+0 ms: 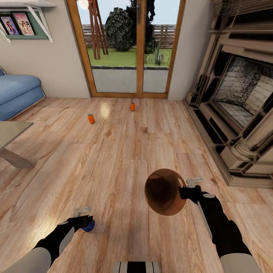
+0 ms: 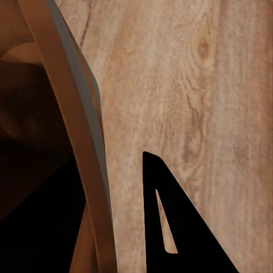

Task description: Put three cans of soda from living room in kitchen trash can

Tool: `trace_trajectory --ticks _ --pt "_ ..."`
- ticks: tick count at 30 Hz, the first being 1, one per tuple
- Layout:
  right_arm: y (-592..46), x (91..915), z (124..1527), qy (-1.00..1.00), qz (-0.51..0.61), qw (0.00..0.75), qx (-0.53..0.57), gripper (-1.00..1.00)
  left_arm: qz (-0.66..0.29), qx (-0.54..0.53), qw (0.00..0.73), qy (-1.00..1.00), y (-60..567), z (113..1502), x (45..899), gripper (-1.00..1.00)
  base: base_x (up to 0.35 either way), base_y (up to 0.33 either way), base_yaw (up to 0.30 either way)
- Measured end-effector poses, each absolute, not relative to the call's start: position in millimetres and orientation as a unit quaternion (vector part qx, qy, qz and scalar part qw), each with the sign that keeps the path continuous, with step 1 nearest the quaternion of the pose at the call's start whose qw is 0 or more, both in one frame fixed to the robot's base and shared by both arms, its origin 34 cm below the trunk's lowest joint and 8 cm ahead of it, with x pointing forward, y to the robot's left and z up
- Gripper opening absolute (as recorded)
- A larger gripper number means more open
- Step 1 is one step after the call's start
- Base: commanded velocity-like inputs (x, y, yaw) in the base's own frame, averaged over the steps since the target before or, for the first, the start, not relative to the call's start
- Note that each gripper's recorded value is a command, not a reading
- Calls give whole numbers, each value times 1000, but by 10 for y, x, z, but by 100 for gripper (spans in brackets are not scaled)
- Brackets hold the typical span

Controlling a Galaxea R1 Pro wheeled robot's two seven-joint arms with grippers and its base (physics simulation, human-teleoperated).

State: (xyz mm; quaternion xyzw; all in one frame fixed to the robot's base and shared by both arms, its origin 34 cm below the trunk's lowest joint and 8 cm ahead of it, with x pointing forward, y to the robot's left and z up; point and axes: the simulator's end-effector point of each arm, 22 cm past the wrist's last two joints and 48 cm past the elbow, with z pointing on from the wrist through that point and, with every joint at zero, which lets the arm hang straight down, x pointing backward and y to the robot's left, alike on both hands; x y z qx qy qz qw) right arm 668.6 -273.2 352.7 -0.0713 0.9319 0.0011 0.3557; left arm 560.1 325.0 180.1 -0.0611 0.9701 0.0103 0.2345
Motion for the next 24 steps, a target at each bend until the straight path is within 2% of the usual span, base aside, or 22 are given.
trace_trajectory --ticks 24 --pt "-2684 6825 3854 925 -1 373 -78 -100 10 -61 236 970 3239 1802 5605 100 0 0 0"
